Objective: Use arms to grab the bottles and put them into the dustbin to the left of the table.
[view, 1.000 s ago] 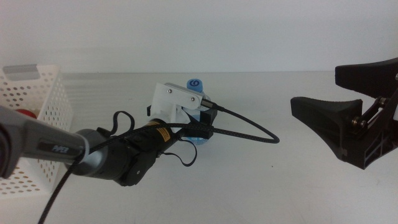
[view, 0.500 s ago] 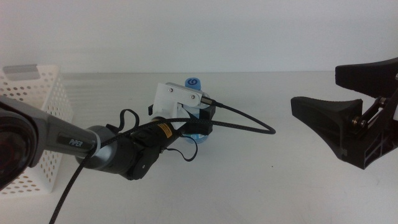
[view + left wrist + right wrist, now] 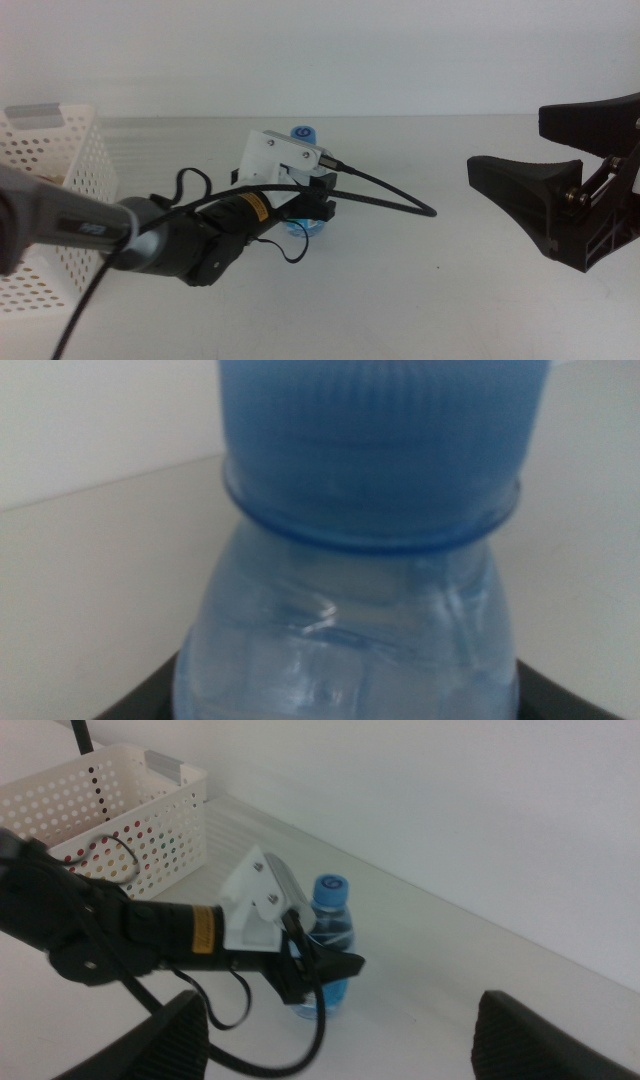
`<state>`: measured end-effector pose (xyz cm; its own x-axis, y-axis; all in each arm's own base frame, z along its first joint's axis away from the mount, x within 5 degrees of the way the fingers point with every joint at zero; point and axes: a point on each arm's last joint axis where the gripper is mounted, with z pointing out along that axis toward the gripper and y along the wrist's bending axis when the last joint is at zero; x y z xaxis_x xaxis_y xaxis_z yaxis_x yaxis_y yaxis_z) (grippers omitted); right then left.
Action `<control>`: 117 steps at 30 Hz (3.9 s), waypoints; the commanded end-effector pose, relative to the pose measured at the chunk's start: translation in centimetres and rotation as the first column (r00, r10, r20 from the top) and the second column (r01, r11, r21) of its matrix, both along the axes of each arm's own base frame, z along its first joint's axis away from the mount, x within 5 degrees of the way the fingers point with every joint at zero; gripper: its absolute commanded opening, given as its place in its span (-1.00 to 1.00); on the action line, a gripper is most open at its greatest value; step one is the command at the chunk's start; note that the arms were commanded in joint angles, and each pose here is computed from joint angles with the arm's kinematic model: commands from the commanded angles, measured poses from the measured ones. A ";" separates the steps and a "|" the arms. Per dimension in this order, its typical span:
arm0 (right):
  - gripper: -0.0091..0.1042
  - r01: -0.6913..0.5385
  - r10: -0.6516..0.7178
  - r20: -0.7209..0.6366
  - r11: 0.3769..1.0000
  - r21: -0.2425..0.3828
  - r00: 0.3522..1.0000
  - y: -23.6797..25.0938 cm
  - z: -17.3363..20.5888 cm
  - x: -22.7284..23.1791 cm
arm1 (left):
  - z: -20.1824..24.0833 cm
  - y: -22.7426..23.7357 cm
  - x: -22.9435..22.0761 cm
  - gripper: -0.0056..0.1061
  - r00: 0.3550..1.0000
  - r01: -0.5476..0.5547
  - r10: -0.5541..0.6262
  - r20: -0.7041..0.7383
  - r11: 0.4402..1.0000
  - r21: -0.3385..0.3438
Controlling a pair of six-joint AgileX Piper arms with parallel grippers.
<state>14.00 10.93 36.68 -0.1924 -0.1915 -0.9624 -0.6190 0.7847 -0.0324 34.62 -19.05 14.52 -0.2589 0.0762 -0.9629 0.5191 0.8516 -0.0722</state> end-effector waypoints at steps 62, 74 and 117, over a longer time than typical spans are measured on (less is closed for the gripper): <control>0.42 -0.001 -0.004 0.085 0.999 0.054 0.996 -0.1 1.6 0.0 | 20.0 27.8 -0.1 -0.99 0.704 -0.436 0.565 -0.431 0.822 0.366; 0.42 -0.001 -0.004 0.085 0.999 0.054 0.996 -0.1 1.6 0.0 | 14.5 28.6 2.5 -0.99 0.628 -0.382 0.545 -0.556 0.838 0.390; 0.42 -0.001 -0.004 0.085 0.999 0.054 0.996 -0.1 1.6 0.0 | 25.7 21.7 -3.7 0.47 0.826 -0.387 0.447 -0.344 0.893 0.230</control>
